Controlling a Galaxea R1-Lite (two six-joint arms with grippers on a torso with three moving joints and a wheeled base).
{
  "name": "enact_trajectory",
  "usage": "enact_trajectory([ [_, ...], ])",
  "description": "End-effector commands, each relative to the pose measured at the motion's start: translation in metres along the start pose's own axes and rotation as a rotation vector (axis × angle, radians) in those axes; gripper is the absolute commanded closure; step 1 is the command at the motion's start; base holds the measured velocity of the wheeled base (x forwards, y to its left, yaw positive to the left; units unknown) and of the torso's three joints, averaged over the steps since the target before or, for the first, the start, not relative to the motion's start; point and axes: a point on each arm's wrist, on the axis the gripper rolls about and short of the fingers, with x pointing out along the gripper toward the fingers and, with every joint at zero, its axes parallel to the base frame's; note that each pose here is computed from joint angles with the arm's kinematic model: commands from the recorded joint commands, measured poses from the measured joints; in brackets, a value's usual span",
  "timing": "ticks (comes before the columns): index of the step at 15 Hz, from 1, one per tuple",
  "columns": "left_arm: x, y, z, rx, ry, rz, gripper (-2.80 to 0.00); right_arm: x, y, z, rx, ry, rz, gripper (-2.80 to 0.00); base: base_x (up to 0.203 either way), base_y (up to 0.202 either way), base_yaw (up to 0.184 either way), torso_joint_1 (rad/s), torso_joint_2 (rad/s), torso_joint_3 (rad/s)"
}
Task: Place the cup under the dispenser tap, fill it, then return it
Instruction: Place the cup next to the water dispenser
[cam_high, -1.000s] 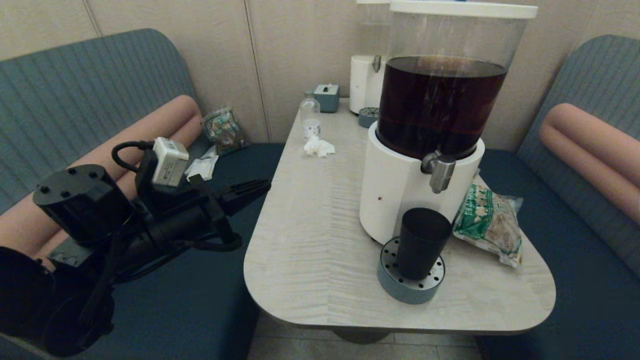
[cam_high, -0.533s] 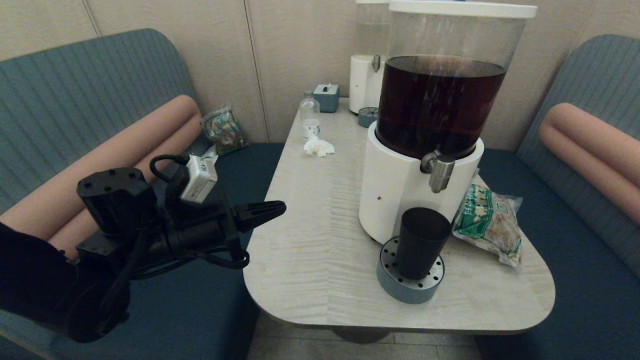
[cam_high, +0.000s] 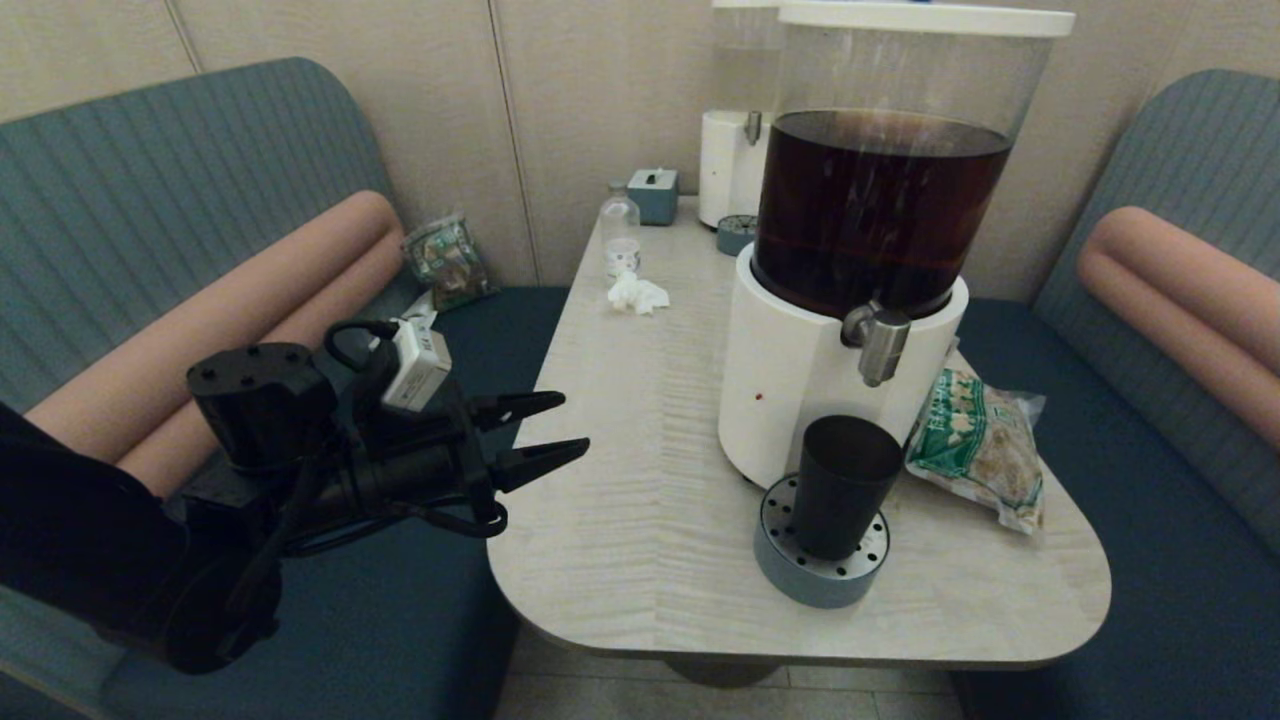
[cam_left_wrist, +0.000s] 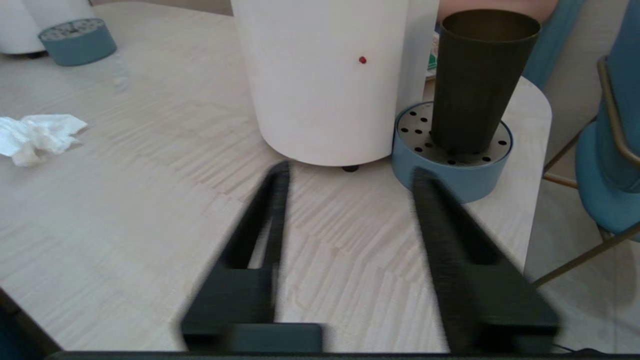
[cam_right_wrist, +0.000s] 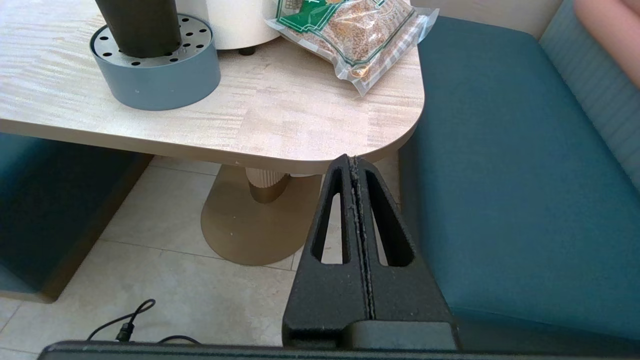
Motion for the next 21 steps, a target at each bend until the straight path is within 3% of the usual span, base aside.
enact_trajectory([
  [1,0.008,-0.002,-0.002,-0.001,-0.004,-0.028,-2.8,0.0,0.0,0.0,-0.001,0.001,0.0,0.0,0.0,0.0,0.0,0.0,0.0,0.0],
  [6,0.064,-0.058,0.0,-0.061,-0.027,-0.238,-2.8,0.0,0.0,0.0,-0.001,0.002,0.0,0.0,0.0,0.0,0.0,0.0,0.0,0.0],
  [11,0.107,-0.09,-0.018,-0.111,-0.007,-0.31,-2.8,0.0,0.0,0.0,-0.001,0.001,0.001,0.0,0.0,0.0,0.0,0.0,0.0,0.0],
  [15,0.13,-0.095,-0.029,-0.121,-0.006,-0.326,-2.8,0.0,0.0,0.0,-0.001,0.002,0.0,0.0,0.0,0.0,0.0,0.0,0.0,0.0],
  [21,0.154,-0.087,-0.036,-0.117,-0.03,-0.285,-2.8,0.0,0.0,0.0,-0.001,0.001,0.001,0.0,0.0,0.0,0.0,0.0,0.0,0.0],
])
